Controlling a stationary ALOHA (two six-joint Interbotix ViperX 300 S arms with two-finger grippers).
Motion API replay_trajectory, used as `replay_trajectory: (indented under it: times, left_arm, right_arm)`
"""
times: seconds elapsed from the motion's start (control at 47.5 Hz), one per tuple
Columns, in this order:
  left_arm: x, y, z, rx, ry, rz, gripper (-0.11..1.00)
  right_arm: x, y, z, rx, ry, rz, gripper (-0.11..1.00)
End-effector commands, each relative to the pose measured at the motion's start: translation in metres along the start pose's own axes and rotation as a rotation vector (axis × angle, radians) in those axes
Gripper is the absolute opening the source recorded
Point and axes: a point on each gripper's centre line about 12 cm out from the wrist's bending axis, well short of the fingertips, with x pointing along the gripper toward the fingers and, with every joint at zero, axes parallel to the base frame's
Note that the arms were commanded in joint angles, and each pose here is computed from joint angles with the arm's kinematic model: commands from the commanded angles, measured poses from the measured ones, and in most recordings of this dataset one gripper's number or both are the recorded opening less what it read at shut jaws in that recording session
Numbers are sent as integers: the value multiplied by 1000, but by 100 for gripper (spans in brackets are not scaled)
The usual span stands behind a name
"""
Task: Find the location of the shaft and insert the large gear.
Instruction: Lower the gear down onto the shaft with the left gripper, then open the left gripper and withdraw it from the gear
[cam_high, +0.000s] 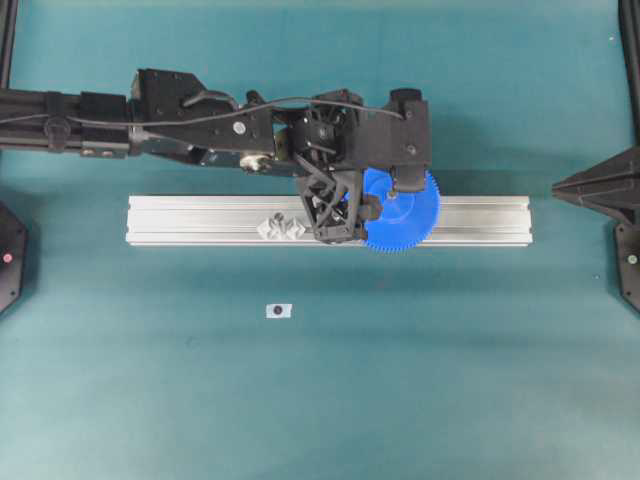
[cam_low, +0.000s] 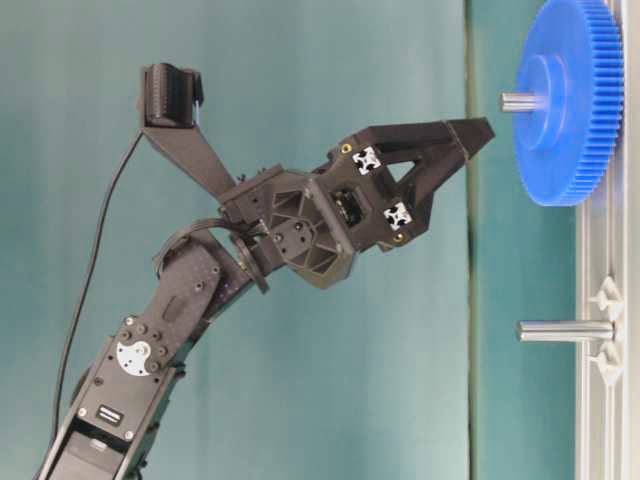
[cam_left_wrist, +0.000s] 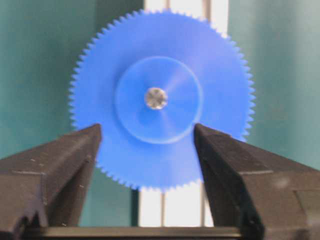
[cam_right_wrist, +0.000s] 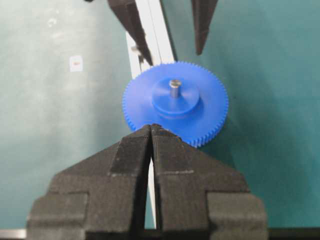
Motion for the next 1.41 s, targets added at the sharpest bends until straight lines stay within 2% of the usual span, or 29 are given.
replay_trajectory:
  times: [0.0, 0.168, 0.568, 0.673, 0.821, 0.989, 1.389]
  left_arm:
    - [-16, 3, 18, 8, -61, 10, 72]
    - [-21, 2, 22, -2, -71, 10, 72]
    - [-51, -15, 31, 20, -117, -13, 73]
    - [-63, -18, 33, 3, -144, -17, 73]
    - [-85, -19, 39, -44, -224, -17, 73]
    - [-100, -19, 35, -79, -266, -17, 73]
    - [-133, -28, 21, -75, -363, -29, 73]
  right_arm:
    - [0, 0, 4, 10, -11, -2, 7]
    - [0, 0, 4, 10, -11, -1, 7]
    - [0, 0, 4, 8, -11, -1, 7]
    - [0, 0, 5, 10, -12, -2, 7]
    - [0, 0, 4, 8, -11, -1, 7]
    - [0, 0, 4, 9, -9, -3, 7]
    - [0, 0, 4, 10, -9, -1, 7]
